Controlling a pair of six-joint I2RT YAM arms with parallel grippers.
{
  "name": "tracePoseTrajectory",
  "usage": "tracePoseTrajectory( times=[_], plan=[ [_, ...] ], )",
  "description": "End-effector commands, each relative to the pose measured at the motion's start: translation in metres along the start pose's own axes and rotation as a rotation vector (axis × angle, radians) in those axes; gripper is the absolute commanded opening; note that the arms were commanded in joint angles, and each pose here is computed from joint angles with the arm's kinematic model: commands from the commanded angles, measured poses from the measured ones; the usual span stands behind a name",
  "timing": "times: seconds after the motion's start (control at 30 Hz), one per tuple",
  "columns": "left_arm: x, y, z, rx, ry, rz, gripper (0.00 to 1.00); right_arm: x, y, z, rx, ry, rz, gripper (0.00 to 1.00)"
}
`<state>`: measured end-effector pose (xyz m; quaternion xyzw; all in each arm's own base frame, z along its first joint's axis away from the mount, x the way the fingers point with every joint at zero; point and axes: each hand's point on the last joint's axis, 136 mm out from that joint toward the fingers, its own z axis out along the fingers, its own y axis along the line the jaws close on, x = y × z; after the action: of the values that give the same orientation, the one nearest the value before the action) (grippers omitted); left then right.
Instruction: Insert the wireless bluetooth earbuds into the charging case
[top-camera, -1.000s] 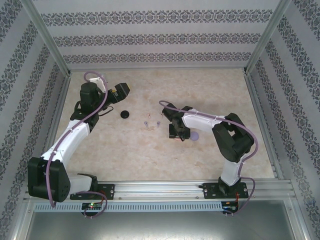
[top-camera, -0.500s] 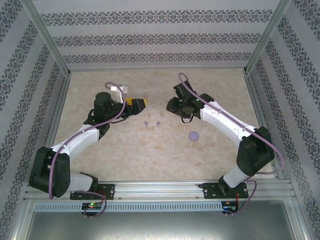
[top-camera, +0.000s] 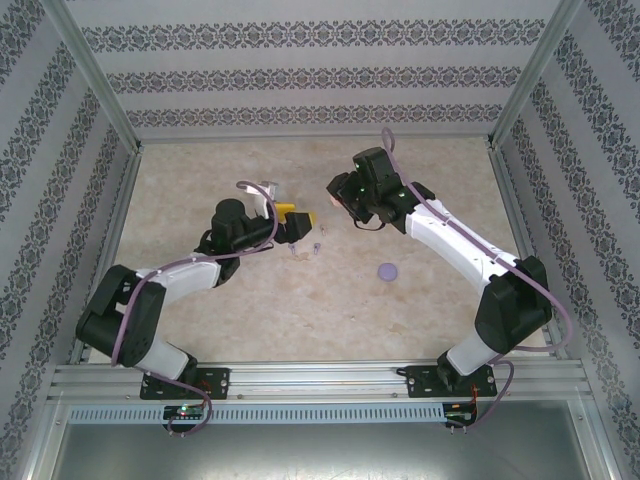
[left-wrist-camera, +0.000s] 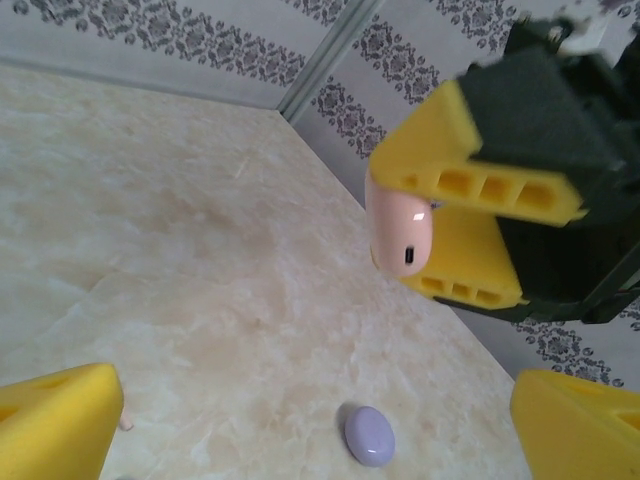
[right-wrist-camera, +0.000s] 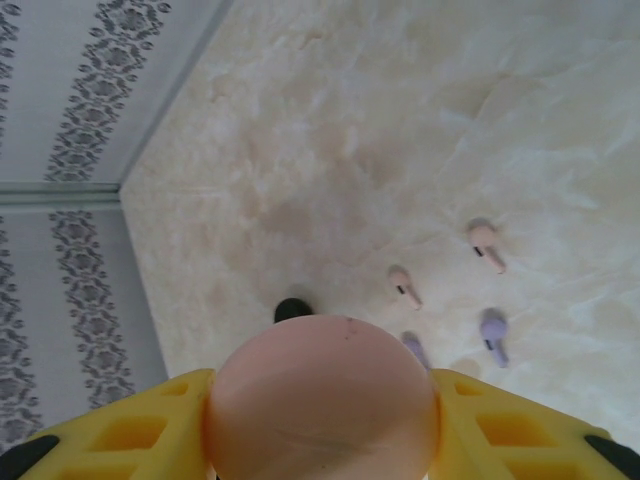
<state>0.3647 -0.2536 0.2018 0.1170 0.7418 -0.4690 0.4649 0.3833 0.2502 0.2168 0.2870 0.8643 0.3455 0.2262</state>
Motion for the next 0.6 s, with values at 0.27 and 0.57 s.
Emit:
tracePoseTrajectory(
  times=[0.27,0.57],
  plan=[
    [-0.029,-0.028,0.03,0.136,-0.105,0.05,0.84,0.012,0.044,-0.009,-0.121,0.016,0.054,0.29],
    [-0.035,-0.028,0.038,0.153,-0.119,0.048,0.69,0.021,0.045,-0.005,-0.125,0.039,0.047,0.28]
  ],
)
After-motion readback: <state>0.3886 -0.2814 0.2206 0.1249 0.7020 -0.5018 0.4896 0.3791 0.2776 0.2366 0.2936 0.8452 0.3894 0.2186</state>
